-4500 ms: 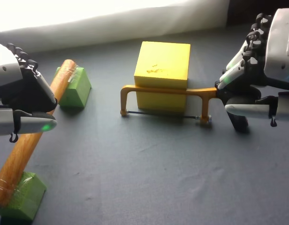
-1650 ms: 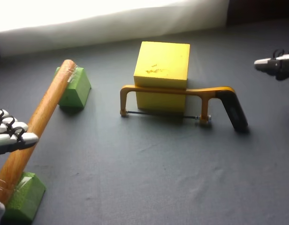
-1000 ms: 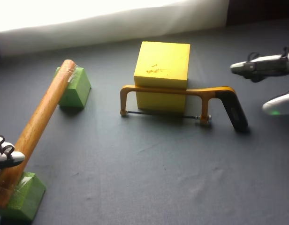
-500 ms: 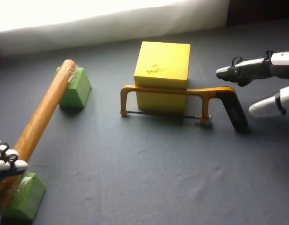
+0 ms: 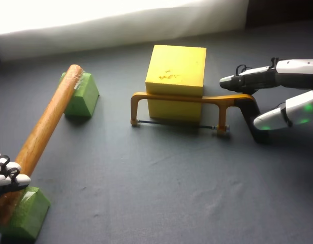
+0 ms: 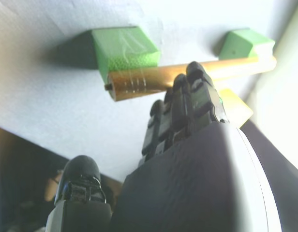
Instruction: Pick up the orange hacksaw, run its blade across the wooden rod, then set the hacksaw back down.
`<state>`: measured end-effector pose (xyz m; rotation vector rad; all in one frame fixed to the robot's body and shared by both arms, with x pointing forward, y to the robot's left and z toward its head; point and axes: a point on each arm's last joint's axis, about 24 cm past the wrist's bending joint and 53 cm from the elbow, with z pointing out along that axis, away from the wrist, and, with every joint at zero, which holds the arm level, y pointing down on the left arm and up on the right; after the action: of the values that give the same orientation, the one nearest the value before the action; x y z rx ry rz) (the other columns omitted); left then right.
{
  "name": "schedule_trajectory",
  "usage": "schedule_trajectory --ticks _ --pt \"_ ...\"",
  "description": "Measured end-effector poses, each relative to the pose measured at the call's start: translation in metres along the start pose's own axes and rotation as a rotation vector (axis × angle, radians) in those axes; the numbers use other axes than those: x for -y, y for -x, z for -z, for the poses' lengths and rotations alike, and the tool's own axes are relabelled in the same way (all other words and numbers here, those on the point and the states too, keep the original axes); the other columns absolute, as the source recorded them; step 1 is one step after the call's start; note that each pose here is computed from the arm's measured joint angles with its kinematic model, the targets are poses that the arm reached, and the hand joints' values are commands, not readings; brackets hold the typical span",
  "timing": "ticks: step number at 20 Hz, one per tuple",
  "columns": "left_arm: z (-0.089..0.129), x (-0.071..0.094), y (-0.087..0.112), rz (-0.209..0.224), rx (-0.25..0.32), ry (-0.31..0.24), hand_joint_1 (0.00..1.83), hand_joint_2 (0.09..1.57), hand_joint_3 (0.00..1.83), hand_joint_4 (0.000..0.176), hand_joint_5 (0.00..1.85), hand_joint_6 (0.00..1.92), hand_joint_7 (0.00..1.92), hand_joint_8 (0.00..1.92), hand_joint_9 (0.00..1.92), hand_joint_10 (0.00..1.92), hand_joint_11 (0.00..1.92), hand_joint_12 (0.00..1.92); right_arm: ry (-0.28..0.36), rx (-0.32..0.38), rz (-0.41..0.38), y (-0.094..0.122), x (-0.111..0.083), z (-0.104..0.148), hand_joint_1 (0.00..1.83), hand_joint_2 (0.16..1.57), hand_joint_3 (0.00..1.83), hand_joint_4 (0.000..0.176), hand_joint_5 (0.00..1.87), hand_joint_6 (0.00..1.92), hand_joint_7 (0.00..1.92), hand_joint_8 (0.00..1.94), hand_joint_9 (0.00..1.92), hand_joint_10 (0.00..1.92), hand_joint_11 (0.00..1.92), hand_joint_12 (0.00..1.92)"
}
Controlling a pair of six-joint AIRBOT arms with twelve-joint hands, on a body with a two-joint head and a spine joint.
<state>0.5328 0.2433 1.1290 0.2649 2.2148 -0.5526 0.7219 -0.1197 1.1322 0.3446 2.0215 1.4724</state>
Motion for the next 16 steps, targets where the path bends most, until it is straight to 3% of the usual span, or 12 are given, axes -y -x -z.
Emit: schedule_trajectory --ticks 3,5,9,12,14,16 --pt "-0.001 0.001 0.0 0.001 -0.001 -0.004 0.0 1.23 0.0 0.0 0.02 0.0 0.03 0.0 0.03 0.0 0.0 0.09 0.0 -0.005 0.0 -0.003 0.001 -0.005 0.9 1.19 0.0 0.0 0.16 0.0 0.16 0.0 0.22 0.0 0.0 0.78" --pt "-0.001 0.002 0.0 0.001 0.0 -0.006 0.05 1.22 0.0 0.0 0.05 0.0 0.08 0.0 0.07 0.0 0.0 0.21 0.0 -0.005 0.004 -0.004 0.002 -0.008 0.93 1.17 0.0 0.0 0.16 0.0 0.18 0.0 0.24 0.01 0.0 0.8" --pt "-0.001 0.003 -0.002 -0.008 -0.006 -0.014 0.0 1.24 0.0 0.0 0.0 0.0 0.03 0.0 0.02 0.0 0.0 0.07 -0.004 -0.006 0.01 -0.005 0.004 -0.013 0.95 1.16 0.0 0.0 0.19 0.0 0.19 0.0 0.24 0.0 0.0 0.79" --pt "-0.001 0.003 -0.002 -0.009 -0.006 -0.015 0.0 1.24 0.0 0.0 0.0 0.0 0.03 0.0 0.03 0.01 0.01 0.07 0.001 -0.004 0.018 -0.005 0.002 -0.018 0.94 1.16 0.0 0.0 0.16 0.0 0.19 0.01 0.23 0.0 0.0 0.78" --pt "-0.001 0.004 -0.002 -0.009 -0.006 -0.015 0.0 1.24 0.0 0.0 0.0 0.0 0.03 0.0 0.02 0.0 0.0 0.12 -0.001 -0.003 0.02 -0.006 0.003 -0.02 0.92 1.17 0.0 0.0 0.17 0.0 0.17 0.0 0.23 0.0 0.0 0.76" --pt "-0.001 0.004 -0.002 -0.009 -0.006 -0.015 0.03 1.22 0.0 0.0 0.07 0.0 0.1 0.0 0.1 0.0 0.0 0.31 -0.007 0.001 0.023 -0.005 0.005 -0.021 0.97 1.15 0.0 0.0 0.19 0.01 0.18 0.01 0.24 0.0 0.0 0.79"
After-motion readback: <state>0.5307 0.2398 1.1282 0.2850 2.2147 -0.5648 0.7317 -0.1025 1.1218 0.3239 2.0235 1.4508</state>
